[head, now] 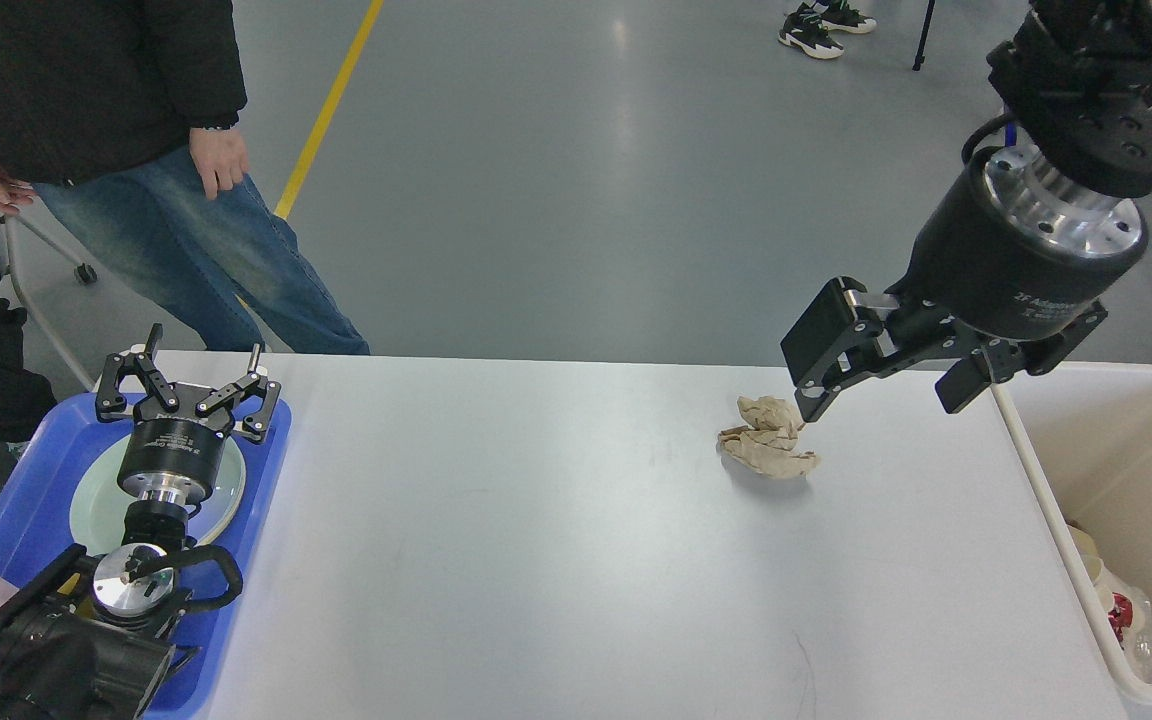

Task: Tidy desktop
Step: 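Raise the right gripper out of the bin and move over the beige cloth, then lower the right gripper onto the beige cloth and pinch it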

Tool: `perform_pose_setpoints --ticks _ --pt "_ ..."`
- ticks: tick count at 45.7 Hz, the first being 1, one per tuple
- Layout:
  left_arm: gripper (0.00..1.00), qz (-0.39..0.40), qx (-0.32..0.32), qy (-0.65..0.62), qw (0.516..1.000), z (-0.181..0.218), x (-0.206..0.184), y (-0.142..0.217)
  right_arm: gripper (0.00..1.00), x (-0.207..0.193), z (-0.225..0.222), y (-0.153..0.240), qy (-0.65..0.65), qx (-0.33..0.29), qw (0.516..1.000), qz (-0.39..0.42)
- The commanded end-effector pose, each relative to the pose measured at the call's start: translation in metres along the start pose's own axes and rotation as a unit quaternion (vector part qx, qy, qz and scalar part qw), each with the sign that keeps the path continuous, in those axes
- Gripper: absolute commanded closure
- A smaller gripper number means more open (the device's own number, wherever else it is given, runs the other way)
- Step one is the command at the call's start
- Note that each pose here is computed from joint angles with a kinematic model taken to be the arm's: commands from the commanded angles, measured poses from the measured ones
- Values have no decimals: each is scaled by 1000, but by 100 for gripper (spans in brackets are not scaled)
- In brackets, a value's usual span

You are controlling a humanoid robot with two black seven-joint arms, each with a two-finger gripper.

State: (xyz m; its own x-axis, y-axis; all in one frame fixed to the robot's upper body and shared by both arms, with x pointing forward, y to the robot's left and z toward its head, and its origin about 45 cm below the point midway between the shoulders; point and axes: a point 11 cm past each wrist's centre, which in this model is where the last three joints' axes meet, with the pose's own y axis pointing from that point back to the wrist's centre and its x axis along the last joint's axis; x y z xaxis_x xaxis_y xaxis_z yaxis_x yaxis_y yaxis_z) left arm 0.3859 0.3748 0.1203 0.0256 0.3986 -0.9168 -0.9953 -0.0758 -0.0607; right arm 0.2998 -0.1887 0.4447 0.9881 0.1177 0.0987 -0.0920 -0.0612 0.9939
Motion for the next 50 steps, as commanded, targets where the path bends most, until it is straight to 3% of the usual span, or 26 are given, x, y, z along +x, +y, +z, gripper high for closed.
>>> perform_pose_setpoints --ticks 1,17,29,50 --pt "4 0 0 0 1000 0 0 0 0 5 7 -6 -10 -2 1000 -1" --pt "4 -1 0 1 1000 -1 0 0 2 61 52 -83 -96 13 995 2" --pt "4 -1 1 1 1000 -1 -1 0 3 104 85 -152 -134 -11 991 25" --pt "4 -1 1 0 1000 0 -1 -1 3 99 97 -321 -175 -37 980 84"
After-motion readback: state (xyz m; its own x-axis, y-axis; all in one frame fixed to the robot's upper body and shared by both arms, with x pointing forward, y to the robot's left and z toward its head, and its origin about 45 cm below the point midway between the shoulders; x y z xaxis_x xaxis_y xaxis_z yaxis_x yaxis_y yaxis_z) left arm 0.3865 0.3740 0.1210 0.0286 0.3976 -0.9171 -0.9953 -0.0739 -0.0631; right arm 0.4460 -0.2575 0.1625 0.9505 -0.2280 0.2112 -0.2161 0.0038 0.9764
